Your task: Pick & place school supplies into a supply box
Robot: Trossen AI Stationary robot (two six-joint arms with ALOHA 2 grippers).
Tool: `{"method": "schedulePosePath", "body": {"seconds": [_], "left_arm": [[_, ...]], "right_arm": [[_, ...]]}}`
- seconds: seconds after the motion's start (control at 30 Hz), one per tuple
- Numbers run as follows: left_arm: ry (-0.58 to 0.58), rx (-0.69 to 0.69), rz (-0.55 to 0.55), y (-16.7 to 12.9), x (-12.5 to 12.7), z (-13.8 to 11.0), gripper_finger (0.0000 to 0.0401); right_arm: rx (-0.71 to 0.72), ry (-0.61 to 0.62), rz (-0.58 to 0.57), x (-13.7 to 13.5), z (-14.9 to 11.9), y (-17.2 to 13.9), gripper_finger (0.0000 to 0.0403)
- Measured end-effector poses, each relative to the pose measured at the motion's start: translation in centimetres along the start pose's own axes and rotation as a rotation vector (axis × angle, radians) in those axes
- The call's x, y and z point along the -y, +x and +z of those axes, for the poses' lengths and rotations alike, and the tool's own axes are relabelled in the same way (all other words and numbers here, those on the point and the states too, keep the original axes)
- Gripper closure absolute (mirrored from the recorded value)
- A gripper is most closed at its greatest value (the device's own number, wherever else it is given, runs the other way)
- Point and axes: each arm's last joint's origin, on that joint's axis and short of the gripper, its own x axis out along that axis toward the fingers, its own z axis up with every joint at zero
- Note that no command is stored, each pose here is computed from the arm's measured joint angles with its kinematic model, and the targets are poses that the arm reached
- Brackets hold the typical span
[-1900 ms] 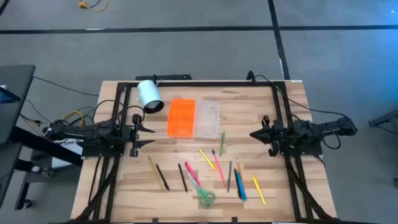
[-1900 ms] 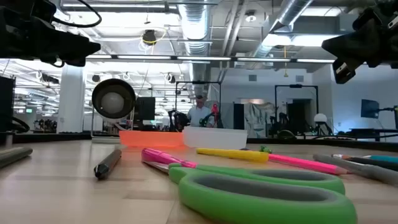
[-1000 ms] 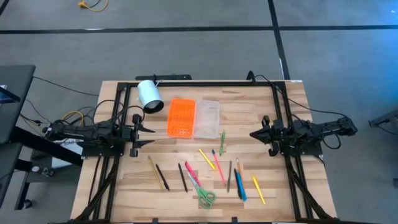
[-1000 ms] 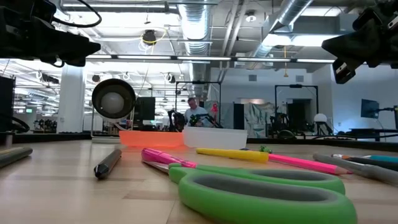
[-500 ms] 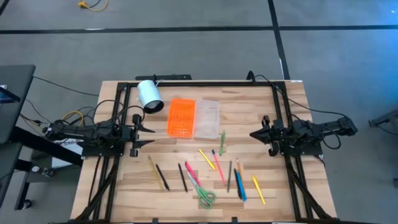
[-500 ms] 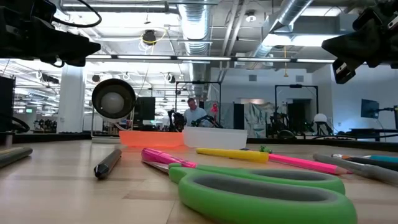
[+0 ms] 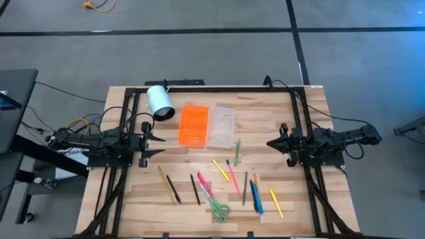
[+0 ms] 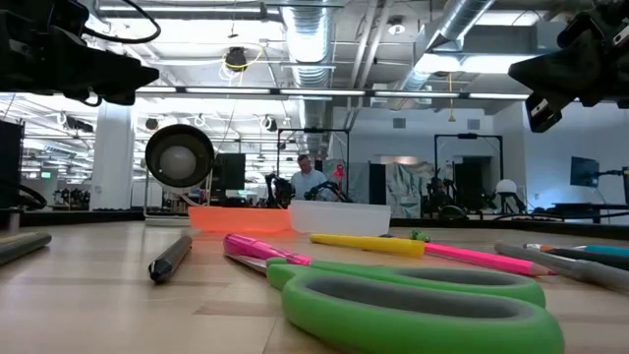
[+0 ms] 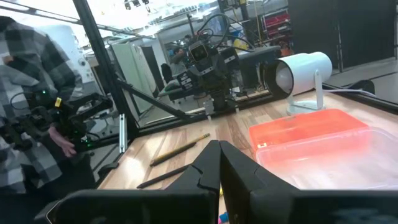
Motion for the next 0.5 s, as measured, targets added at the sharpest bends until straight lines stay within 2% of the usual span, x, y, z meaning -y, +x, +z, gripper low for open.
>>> {"method": "schedulePosePath", "body": {"seconds": [0.33,0.5], "left_arm": [[0.000,0.000,0.000,0.00,0.00,0.01,0.0232],[-0.094,0.000,0.000,0.00,0.00,0.00,0.0232]], "right_arm": [[0.000,0.000,0.000,0.00,-0.01,0.00,0.0403],[0.000,0.000,0.000,0.00,-0.01,0.00,0.0403]]}}
